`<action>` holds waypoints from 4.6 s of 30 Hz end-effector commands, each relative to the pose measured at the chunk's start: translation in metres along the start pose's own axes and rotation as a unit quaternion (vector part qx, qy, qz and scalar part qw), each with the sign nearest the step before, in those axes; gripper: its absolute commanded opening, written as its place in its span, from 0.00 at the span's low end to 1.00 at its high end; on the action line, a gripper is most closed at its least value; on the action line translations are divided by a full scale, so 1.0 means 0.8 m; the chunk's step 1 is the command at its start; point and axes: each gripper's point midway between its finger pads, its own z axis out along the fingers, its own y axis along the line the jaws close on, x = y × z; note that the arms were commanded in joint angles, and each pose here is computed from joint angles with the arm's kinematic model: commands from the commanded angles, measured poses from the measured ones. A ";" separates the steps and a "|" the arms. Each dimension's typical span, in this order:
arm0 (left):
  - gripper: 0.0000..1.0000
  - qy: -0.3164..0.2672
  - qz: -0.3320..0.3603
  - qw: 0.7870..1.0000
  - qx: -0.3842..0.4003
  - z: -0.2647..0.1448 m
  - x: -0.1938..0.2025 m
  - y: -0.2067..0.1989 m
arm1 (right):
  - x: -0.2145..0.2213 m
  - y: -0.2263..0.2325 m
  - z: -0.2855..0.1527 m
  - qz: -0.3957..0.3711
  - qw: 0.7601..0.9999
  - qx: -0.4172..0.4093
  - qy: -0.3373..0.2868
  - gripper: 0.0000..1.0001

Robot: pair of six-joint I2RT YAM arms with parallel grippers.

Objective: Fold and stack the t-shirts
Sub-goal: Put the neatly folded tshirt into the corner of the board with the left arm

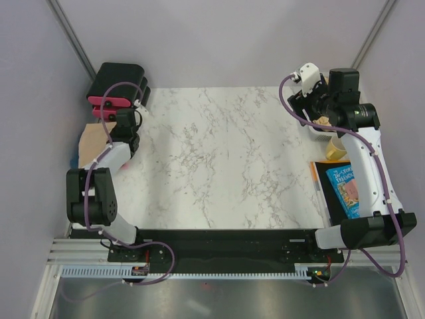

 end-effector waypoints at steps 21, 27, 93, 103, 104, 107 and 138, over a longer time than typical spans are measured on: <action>1.00 -0.024 -0.046 0.986 0.161 -0.040 -0.019 -0.098 | -0.007 0.001 -0.004 -0.001 1.000 -0.002 -0.009 0.83; 1.00 -0.096 -0.061 0.978 0.177 -0.110 -0.045 -0.054 | -0.005 0.001 0.000 -0.001 1.000 -0.004 -0.006 0.83; 0.02 -0.127 0.204 0.966 -0.099 -0.026 0.030 0.079 | -0.011 0.000 0.048 -0.020 0.999 -0.024 0.017 0.80; 0.02 -0.059 0.275 0.955 -0.090 0.043 0.115 0.042 | -0.018 -0.003 0.044 -0.024 0.999 -0.022 0.008 0.80; 0.02 -0.045 0.279 0.955 -0.085 0.058 0.126 0.037 | -0.019 -0.002 0.042 -0.025 0.999 -0.022 0.007 0.80; 0.02 -0.022 0.293 0.952 -0.086 0.075 0.143 0.040 | -0.018 -0.001 0.040 -0.025 0.999 -0.021 0.008 0.80; 0.02 -0.005 0.321 0.946 -0.034 0.038 0.228 -0.022 | -0.022 -0.001 0.030 -0.036 0.999 -0.012 0.005 0.80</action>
